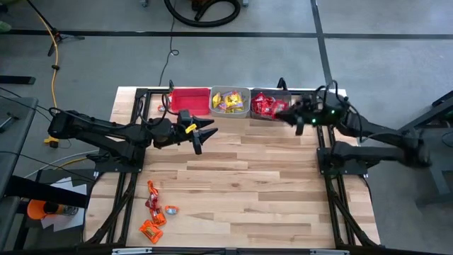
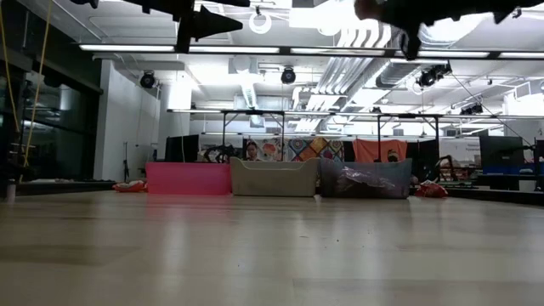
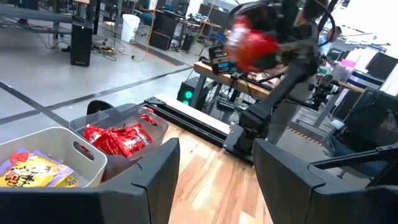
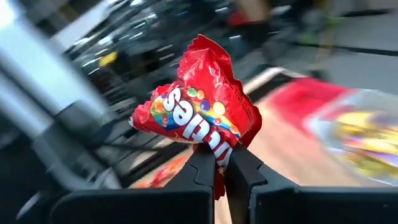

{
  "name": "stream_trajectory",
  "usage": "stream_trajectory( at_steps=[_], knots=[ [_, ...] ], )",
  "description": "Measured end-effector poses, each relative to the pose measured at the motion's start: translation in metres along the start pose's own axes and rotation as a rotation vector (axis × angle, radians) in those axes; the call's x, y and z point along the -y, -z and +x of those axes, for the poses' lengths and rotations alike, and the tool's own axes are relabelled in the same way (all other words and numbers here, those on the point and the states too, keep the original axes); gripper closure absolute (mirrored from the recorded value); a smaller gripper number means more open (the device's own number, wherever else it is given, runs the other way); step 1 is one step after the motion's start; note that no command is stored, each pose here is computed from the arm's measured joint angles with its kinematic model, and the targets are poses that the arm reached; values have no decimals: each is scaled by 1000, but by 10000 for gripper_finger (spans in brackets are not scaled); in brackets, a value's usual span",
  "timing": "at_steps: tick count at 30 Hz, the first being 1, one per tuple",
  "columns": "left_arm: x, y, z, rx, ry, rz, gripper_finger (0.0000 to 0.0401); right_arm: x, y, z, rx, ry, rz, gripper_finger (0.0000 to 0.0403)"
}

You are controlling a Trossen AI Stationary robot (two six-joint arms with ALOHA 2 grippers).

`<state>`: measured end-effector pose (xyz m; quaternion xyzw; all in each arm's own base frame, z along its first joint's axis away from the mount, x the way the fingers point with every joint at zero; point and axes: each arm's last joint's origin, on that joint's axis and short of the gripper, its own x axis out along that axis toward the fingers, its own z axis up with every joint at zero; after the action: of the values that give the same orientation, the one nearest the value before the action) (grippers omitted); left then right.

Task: Sort candy
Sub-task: Put the red candy into the black bin

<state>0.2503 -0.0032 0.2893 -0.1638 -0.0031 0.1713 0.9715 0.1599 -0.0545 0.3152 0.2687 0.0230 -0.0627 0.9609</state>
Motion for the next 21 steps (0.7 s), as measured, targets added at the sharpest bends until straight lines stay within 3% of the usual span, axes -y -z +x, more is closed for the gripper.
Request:
stream_trajectory(
  at_steps=[4,8,14,19,21],
  knots=[
    [1,0,0,-15,44,-1,211,-23,18,26,-76,-163,-99,400],
    [2,1,0,-27,76,-1,211,-34,40,49,-176,-233,-144,400],
    [2,1,0,-27,77,-1,211,-34,52,61,-227,-200,-109,400],
    [2,1,0,-28,77,-2,211,-33,47,60,-196,-193,-114,400],
    [2,1,0,-27,77,-14,211,-32,36,61,-144,-140,-94,400]
  ],
)
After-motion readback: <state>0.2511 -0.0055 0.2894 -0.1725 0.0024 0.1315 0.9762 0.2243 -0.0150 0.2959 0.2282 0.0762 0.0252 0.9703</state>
